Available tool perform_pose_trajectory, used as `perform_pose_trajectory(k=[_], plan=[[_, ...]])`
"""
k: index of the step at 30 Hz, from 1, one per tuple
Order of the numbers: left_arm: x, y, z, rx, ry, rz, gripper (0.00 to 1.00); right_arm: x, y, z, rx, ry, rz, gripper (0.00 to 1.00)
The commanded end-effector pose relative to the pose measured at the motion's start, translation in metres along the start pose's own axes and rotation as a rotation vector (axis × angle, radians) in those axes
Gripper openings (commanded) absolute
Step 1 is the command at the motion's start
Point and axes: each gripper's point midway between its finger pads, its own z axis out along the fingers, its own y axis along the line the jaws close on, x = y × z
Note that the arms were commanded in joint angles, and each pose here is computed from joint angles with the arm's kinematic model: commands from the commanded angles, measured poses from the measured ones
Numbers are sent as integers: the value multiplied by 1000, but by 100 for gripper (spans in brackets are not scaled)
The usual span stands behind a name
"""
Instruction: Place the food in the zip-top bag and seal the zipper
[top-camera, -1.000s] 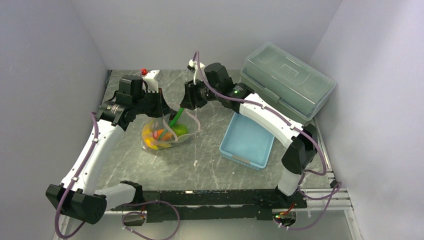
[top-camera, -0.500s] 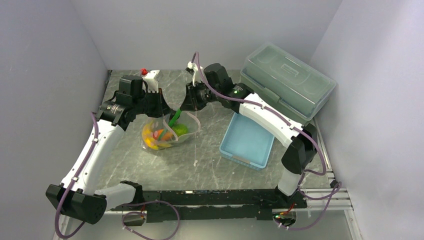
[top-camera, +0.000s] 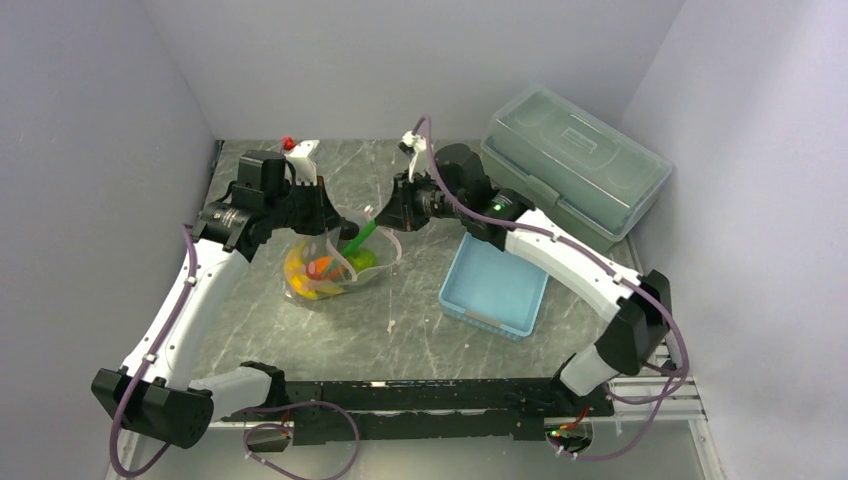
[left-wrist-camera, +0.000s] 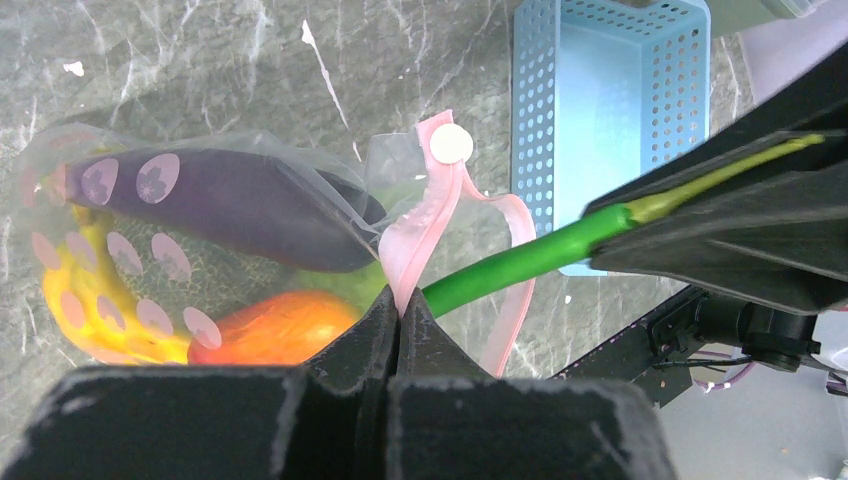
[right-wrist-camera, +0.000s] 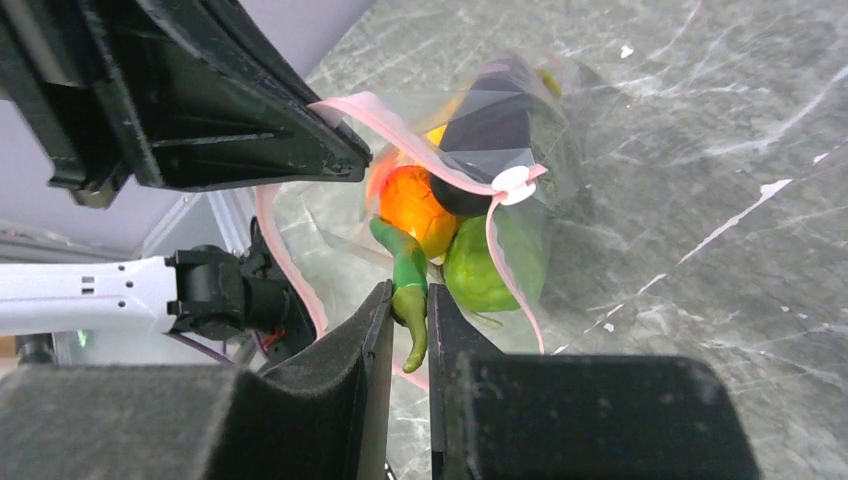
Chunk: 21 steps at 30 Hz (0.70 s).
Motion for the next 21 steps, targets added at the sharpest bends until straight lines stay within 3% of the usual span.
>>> perform_pose_trajectory(k=[1,11,21], plan=[[-11,-7,-5,27,-50,14,0,-40,8,-26,25,-206,-13,0],[-11,-6,-5,26,-51,14,0,-45,2,-45,81,-337,40,0],[-11,-6,-4,25,-49,8,0,-41,11,-26,128,-398,47,0]])
